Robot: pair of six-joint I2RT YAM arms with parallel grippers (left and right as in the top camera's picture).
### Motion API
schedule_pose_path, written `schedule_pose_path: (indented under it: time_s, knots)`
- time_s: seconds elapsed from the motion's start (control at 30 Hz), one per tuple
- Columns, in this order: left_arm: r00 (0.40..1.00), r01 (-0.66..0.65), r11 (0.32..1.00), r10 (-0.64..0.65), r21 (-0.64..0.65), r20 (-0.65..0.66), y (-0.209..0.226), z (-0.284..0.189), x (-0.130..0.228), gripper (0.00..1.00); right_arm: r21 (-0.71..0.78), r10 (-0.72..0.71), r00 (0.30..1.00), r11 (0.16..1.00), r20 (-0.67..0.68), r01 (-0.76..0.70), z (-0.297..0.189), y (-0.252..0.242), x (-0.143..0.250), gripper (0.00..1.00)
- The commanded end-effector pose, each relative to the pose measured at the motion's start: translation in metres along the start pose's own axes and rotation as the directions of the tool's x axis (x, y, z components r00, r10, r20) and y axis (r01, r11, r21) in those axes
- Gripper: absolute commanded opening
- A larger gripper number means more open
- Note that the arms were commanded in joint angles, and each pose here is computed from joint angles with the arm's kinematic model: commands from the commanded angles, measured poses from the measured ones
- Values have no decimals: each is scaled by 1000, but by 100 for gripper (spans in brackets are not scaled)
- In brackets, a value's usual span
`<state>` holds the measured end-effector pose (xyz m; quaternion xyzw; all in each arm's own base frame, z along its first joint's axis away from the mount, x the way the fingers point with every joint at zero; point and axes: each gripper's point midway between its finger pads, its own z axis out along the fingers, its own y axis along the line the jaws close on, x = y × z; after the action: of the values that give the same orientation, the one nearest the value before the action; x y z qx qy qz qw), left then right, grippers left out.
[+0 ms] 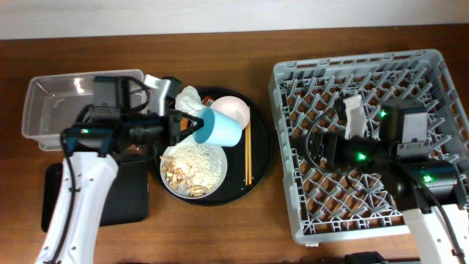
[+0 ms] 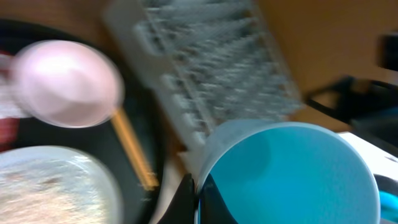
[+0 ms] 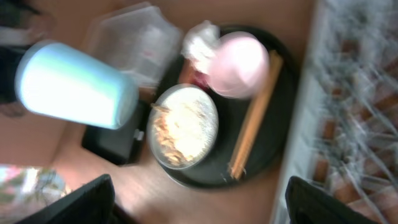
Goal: Sort waste into correct bins and load items into the dishwasher rack
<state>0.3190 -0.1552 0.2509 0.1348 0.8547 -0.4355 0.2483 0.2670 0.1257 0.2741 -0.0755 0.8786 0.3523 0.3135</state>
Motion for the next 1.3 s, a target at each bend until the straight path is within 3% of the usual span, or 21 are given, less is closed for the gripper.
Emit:
schedule_pose_path:
  time_s: [0.0,0.1,0.33,0.43,0.57,0.6,0.63,0.73,0.77,0.8,0.83,0.87,1.0,1.1,1.13,1.2,1.23,1.27]
  knots:
    - [999,-33,890,24,455,26,-67,-28,-3,0,-329,-184,981,924,59,193,-6,73,-10,83]
    - [999,-34,808,23,588,26,-90,-42,-2,0,-409,-310,942,848,130,336,-2,110,-13,82]
    - [1000,-7,803,7,596,3,-93,-40,0,0,-493,-365,929,797,65,347,44,137,2,79]
    - [1000,-6,803,6,596,2,-93,-40,0,0,-581,-432,893,698,124,418,46,167,7,75]
    - [1000,-3,803,4,596,0,-93,-40,1,0,-584,-453,872,662,186,469,39,177,1,75]
    - [1000,-3,803,4,596,0,-93,-40,1,0,-585,-453,872,662,186,468,40,177,1,74]
    - [1000,-3,803,4,596,0,-93,-40,1,0,-586,-450,874,664,183,465,40,177,1,64]
    - [1000,-3,803,4,596,0,-93,-40,1,0,-584,-454,869,658,196,475,39,178,-1,61]
    - [1000,-3,803,4,596,0,-93,-40,0,1,-583,-455,867,656,203,480,38,179,-2,56]
    - [1000,-3,803,4,596,0,-93,-40,0,32,-574,-455,865,658,213,487,35,179,-4,52]
    - [1000,-3,803,4,595,1,-93,-40,0,77,-562,-452,863,663,226,495,31,177,-7,50]
    - [1000,-3,804,3,595,1,-93,-40,0,99,-537,-446,861,677,244,503,24,173,-13,44]
    - [1000,-4,804,4,595,1,-93,-40,0,99,-295,-351,907,863,234,410,-10,116,-28,44]
    - [1000,-6,822,4,569,4,-88,-38,0,99,69,-112,979,992,171,102,-41,21,-15,45]
    - [1000,-5,835,4,550,4,-85,-35,0,99,193,3,986,980,166,-35,-53,-11,-3,44]
    - [1000,-5,863,3,505,5,-77,-31,0,99,438,250,947,842,202,-316,-81,-73,29,44]
    - [1000,-5,875,3,484,5,-74,-29,0,99,583,393,887,672,242,-457,-103,-106,59,44]
    - [1000,-4,884,2,467,5,-71,-27,0,99,660,457,849,555,266,-506,-118,-124,77,44]
